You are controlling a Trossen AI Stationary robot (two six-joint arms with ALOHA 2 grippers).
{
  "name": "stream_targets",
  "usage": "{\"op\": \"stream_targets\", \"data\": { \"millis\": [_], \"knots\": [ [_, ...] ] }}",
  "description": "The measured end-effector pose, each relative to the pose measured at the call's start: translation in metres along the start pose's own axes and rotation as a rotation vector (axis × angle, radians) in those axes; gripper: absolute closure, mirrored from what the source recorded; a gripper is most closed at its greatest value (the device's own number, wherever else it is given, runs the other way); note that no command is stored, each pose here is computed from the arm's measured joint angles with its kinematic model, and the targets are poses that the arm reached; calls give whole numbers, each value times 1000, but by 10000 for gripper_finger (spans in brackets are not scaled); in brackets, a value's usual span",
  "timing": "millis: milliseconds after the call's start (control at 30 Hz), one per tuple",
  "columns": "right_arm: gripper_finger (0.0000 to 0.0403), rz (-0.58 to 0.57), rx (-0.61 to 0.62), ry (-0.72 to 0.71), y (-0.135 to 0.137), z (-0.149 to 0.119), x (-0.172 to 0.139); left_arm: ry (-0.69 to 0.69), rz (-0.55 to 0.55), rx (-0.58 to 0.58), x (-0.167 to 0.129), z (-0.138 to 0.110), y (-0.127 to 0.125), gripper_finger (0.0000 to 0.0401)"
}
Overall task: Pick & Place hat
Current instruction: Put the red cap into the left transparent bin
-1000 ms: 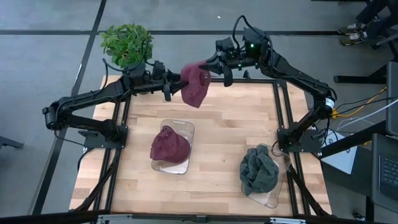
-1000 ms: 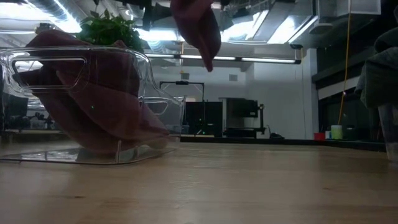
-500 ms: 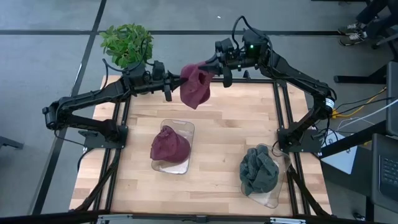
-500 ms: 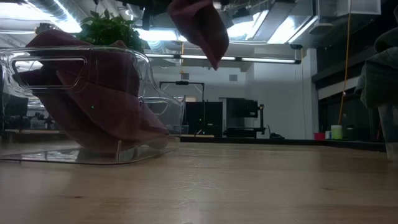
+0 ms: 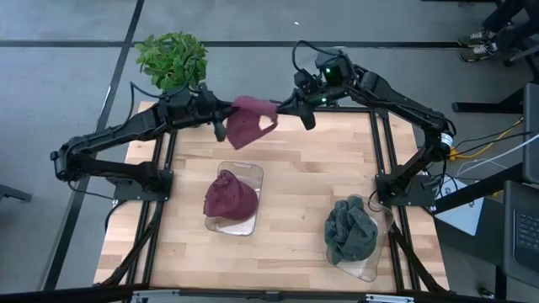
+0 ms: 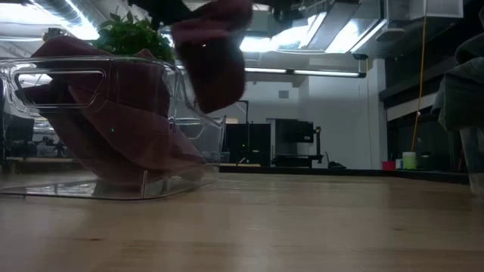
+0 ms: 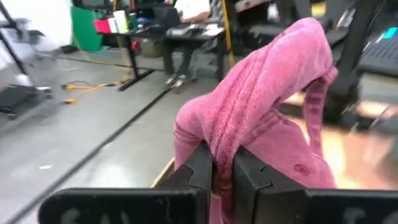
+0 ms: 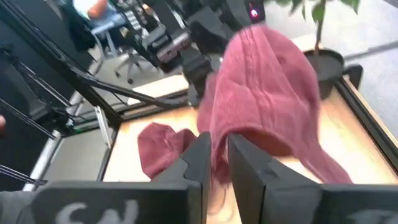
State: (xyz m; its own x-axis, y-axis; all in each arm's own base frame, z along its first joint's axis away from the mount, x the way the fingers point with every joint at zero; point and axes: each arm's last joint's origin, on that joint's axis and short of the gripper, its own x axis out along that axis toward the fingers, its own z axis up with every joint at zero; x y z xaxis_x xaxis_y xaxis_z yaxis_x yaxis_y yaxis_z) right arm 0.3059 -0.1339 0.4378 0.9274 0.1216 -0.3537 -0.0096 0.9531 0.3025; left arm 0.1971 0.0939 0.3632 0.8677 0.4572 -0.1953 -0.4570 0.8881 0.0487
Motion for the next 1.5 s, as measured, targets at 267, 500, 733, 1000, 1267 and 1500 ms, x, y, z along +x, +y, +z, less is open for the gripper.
{"op": "stream_targets", "data": {
  "millis": [267,500,733,1000,1267,1500],
  "knots": [
    [296,-9,-16,25,1,-3,1,19,-55,344,-20,0,-4,379],
    [213,37,-132,-27,4,1,16,-58,-260,442,-29,3,-17,379],
    [149,182,-230,-64,5,-1,56,-74,-364,445,-28,2,-28,379],
    [138,387,-134,-42,-5,-11,91,-124,-341,450,-28,7,-34,379],
    [138,341,-129,-63,-13,-15,106,-200,-322,448,-29,15,-35,379],
    [138,403,-114,-97,-10,-9,105,-242,-366,433,-30,18,-38,379]
  ]
}}
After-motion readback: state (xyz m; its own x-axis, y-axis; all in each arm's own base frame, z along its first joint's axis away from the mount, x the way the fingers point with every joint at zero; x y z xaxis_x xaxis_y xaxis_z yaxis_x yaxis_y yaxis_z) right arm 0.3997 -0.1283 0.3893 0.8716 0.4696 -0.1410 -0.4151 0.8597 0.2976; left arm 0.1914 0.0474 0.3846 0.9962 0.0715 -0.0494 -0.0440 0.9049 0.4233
